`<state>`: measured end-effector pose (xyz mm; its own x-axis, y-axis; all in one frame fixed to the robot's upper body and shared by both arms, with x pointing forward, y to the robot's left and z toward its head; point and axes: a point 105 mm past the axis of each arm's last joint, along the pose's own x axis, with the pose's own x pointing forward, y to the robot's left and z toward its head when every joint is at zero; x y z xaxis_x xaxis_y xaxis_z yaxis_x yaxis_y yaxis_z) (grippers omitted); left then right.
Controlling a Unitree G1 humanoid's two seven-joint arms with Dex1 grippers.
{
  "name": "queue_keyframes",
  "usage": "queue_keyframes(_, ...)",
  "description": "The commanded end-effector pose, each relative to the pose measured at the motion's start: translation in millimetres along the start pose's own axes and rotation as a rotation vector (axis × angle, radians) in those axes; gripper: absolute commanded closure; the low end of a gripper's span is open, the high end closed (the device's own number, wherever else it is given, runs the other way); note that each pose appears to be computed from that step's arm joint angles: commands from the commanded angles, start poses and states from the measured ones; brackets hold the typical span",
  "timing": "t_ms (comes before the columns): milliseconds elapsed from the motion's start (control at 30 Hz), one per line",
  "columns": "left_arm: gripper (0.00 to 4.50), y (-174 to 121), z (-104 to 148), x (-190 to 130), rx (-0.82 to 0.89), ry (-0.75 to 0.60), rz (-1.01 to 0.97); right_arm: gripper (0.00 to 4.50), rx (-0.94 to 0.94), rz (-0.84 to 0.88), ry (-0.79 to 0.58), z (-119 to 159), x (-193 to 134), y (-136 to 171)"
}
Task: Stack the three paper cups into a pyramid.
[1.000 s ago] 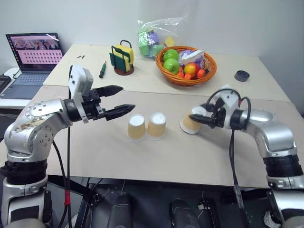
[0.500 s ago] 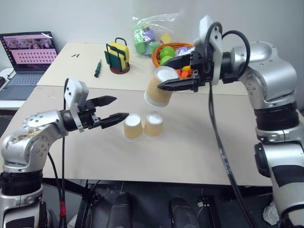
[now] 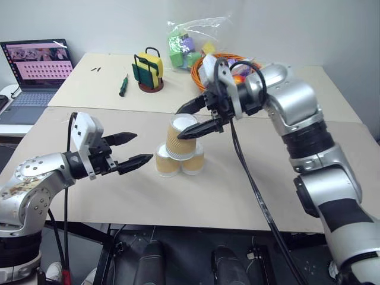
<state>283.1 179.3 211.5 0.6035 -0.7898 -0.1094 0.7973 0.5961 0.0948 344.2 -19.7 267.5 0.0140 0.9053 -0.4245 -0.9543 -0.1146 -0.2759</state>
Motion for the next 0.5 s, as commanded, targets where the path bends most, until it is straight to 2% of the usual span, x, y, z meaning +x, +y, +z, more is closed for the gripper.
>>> queue_keyframes(33, 0.0, -7, 13, 1, 0.053, -0.019, -0.029, 1.79, -0.076, -0.008, -0.003, 14, -3, -6)
queue_keyframes(267, 0.0, -9, 14, 4, 0.052, -0.024, -0.036, 1.79, -0.067, 0.015, -0.001, 10, 4, -4)
queue_keyframes(300, 0.0, -9, 15, 4, 0.053, -0.025, -0.036, 0.8, -0.067, 0.017, -0.002, 10, 4, -4)
queue_keyframes(367, 0.0, -9, 15, 5, 0.053, -0.026, -0.037, 0.25, -0.074, 0.016, -0.008, 12, 4, -3)
queue_keyframes(400, 0.0, -9, 15, 5, 0.053, -0.027, -0.037, 0.05, -0.079, 0.01, -0.018, 15, 4, -4)
queue_keyframes(500, 0.0, -9, 16, 6, 0.054, -0.029, -0.038, 0.05, -0.086, 0.012, -0.076, 30, -6, -1)
